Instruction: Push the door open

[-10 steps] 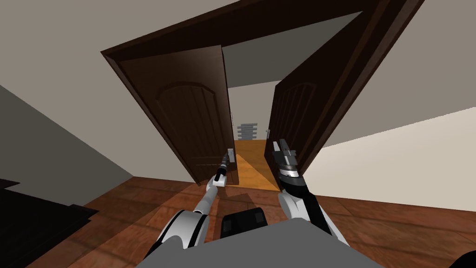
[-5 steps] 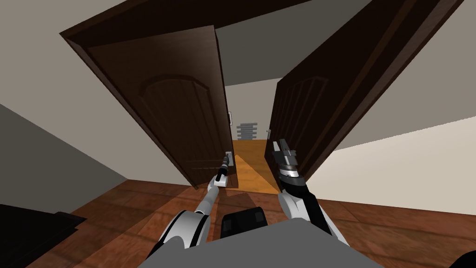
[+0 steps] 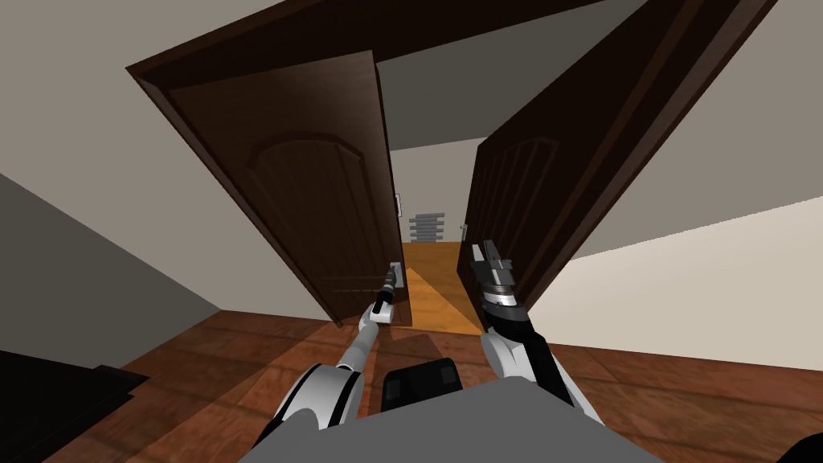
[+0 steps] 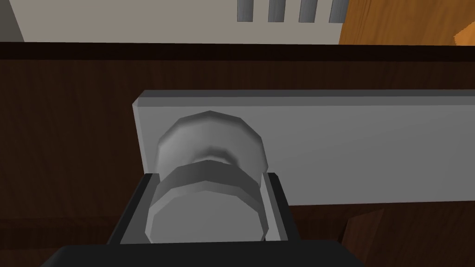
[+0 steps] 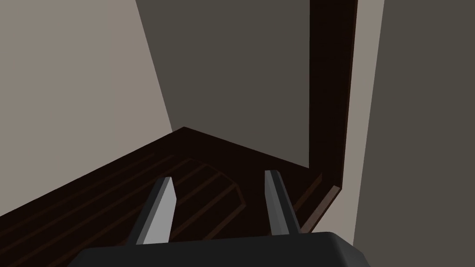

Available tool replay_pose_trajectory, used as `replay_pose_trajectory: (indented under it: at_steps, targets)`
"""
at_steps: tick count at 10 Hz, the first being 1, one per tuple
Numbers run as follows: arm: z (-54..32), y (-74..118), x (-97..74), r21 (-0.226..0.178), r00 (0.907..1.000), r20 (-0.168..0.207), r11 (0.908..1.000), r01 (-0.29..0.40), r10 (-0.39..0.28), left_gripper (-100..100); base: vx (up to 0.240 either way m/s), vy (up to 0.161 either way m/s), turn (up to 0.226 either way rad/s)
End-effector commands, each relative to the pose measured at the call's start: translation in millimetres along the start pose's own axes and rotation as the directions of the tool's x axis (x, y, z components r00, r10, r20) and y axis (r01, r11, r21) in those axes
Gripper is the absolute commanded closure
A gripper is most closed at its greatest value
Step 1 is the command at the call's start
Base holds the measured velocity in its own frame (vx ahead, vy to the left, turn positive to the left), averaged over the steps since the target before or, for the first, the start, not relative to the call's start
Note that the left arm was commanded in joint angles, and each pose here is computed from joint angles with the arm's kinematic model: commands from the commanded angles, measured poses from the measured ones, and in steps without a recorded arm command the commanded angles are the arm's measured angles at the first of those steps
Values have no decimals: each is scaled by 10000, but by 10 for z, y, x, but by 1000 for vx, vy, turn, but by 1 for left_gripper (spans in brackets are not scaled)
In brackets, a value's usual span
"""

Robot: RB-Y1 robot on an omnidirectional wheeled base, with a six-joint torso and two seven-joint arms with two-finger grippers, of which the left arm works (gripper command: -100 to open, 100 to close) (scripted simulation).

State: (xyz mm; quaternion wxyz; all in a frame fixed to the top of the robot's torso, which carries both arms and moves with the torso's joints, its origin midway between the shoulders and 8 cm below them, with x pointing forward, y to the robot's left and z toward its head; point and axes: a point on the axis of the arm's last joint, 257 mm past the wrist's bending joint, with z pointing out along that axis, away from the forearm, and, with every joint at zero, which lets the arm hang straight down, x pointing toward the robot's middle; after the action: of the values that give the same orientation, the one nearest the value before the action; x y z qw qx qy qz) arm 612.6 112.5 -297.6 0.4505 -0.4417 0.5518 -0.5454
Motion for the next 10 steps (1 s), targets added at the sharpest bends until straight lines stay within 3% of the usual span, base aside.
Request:
replay_pose_trajectory:
  at_steps: [1,6,7,8,10]
  targets:
    - [-8,5,-165,-13,9997,226,10000,-84,84,100,94,-60,27]
    - [-34,9,-509,-39,9971,741,9998,-194,196,100,150,-95,41]
    - [-34,9,-509,-39,9971,741,9998,-194,196,100,121,-64,15]
    - [-48,9,-641,-47,9952,952,9998,-215,219,100,128,-93,48]
    - [-48,9,-641,-47,9952,952,9998,-215,219,100,99,-63,34]
